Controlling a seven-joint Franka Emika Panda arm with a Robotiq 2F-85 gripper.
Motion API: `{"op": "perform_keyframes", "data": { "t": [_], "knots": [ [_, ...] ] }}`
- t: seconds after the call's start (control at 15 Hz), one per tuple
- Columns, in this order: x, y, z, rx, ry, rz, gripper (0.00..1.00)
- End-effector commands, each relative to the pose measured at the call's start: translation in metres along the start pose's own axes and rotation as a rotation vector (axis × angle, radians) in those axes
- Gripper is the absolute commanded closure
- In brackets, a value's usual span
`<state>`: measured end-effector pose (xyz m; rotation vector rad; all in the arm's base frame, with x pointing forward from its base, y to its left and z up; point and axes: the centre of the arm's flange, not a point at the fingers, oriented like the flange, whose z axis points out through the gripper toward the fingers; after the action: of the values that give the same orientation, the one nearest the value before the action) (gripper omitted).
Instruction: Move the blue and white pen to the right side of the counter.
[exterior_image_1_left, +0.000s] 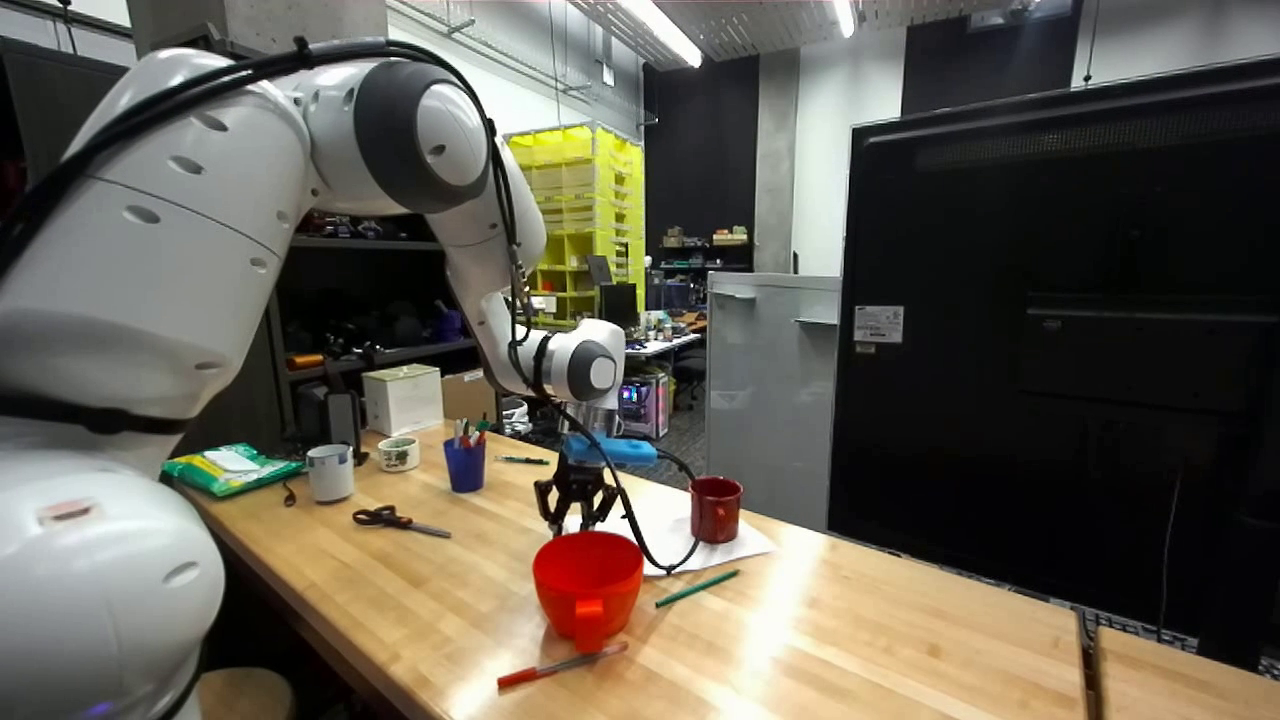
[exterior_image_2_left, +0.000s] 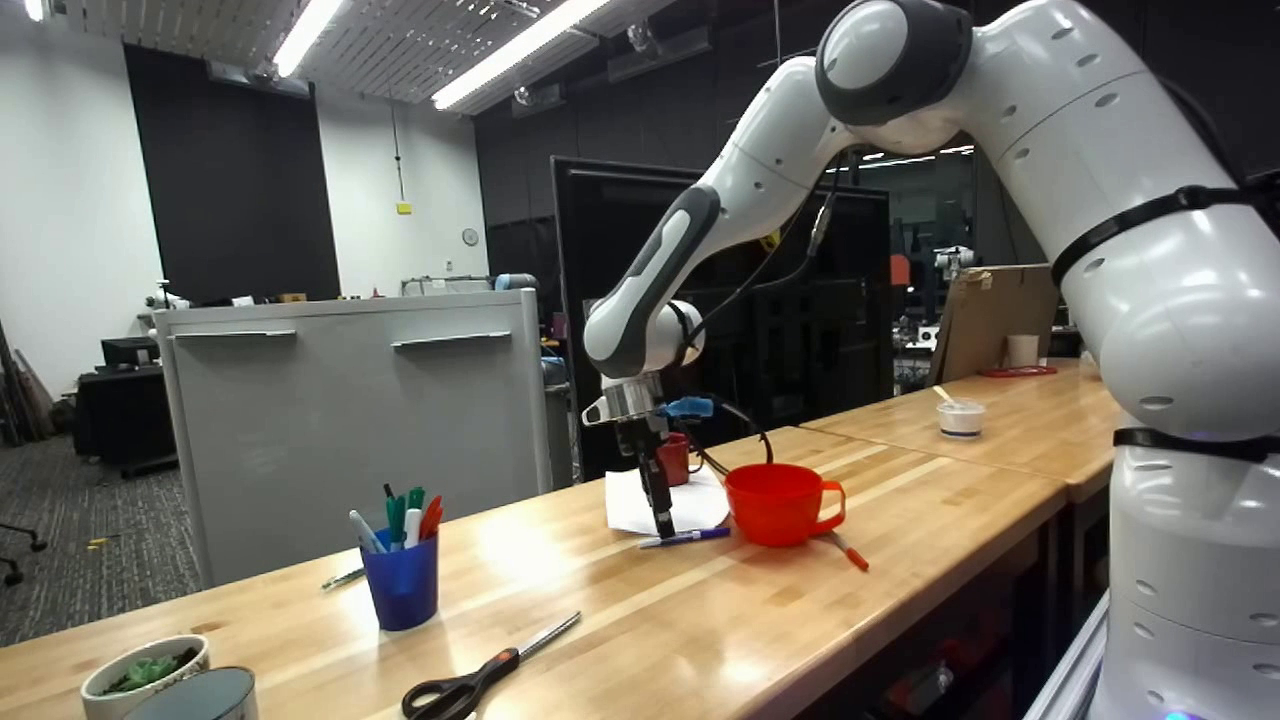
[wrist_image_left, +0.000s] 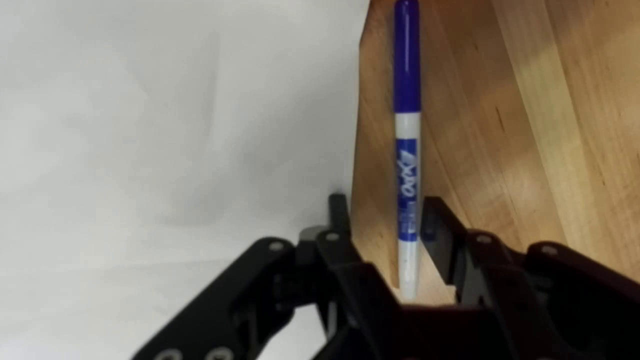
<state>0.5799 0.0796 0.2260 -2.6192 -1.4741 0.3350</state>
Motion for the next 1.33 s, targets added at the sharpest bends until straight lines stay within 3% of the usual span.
{"op": "perform_keyframes", "data": {
  "t": [0.0,0.2,0.33,0.6,1.2,1.27],
  "knots": [
    [-0.005,-0.021,0.004,-0.048,-0.005,0.026,0.26],
    [-0.008,-0.026,0.01,-0.091,-0.021,0.049,0.05],
    [-0.01,-0.031,0.016,-0.133,-0.049,0.062,0.0],
    [-0.012,-0.045,0.021,-0.178,-0.079,0.073,0.0],
    [-0.014,-0.074,0.023,-0.188,-0.077,0.081,0.0],
    [-0.015,-0.076,0.024,-0.189,-0.078,0.079,0.25]
  ]
}}
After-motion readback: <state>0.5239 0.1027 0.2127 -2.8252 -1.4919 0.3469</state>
